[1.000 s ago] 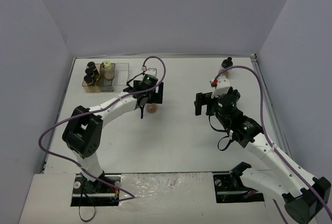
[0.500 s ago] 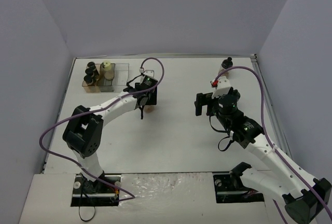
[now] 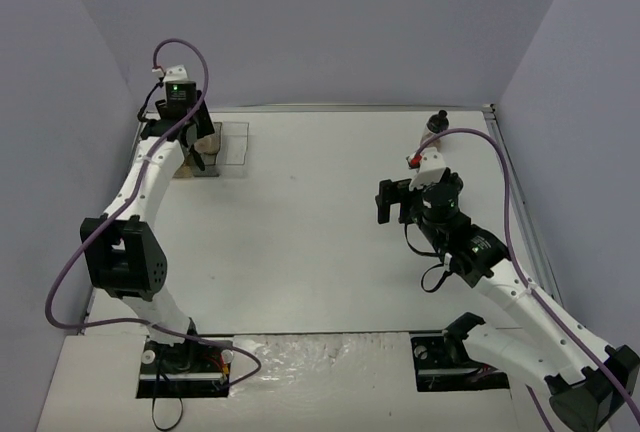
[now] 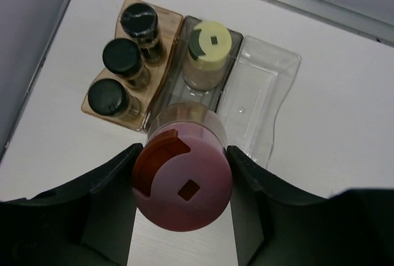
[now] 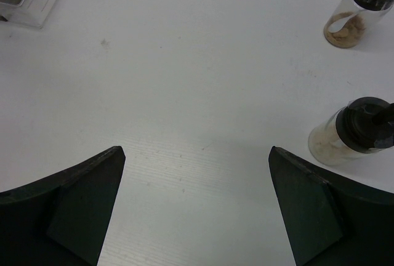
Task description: Organize the condiment bottles
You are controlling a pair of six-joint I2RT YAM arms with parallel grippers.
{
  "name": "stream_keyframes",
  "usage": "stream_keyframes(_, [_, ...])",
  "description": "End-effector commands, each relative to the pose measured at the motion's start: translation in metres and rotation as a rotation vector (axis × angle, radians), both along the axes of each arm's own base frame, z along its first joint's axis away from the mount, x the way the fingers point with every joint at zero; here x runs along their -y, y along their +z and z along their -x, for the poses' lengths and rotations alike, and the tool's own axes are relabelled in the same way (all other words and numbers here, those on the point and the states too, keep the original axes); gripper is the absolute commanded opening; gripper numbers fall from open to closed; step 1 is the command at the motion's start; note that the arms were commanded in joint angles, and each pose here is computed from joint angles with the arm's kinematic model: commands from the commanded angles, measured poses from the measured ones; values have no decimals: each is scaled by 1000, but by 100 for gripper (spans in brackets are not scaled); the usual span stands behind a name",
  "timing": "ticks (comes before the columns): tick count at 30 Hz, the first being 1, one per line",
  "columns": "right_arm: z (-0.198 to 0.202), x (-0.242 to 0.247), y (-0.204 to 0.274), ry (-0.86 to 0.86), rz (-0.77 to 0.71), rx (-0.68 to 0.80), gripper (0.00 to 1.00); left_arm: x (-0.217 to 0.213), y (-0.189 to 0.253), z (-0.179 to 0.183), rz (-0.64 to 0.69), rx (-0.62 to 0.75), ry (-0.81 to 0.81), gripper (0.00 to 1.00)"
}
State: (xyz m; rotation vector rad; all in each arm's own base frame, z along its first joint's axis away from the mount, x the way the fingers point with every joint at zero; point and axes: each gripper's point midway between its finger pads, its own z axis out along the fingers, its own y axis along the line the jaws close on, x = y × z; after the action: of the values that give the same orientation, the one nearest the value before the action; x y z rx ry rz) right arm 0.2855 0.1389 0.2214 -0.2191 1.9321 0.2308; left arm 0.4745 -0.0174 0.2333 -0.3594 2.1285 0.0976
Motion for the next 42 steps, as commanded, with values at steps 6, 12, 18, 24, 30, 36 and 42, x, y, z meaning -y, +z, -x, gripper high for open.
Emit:
stream_keyframes(6, [-5,6,21,-34,-18,79,100,-19,5,-55,-22,46,-48,29])
stream_keyframes(12, [-4,8,21,-37,-22,82,100,-21,-33,-68,-21,-1,-54,29])
stream_keyframes(18, [-4,8,19,-39,-20,79,100,-29,-58,-71,-27,-32,-41,29])
stream_keyframes(24, [-5,8,18,-41,-16,75,100,-29,-79,-70,-22,-78,-50,36])
stream_keyframes(30, [-9,10,17,-72,-24,66,100,-30,-83,-63,-22,-95,-49,66])
stream_keyframes(36, [-15,12,17,-114,-25,59,100,-31,-60,-51,-23,-72,-52,89])
stream_keyframes(42, [-32,54,5,-370,-19,11,100,-6,6,-15,64,11,-123,97])
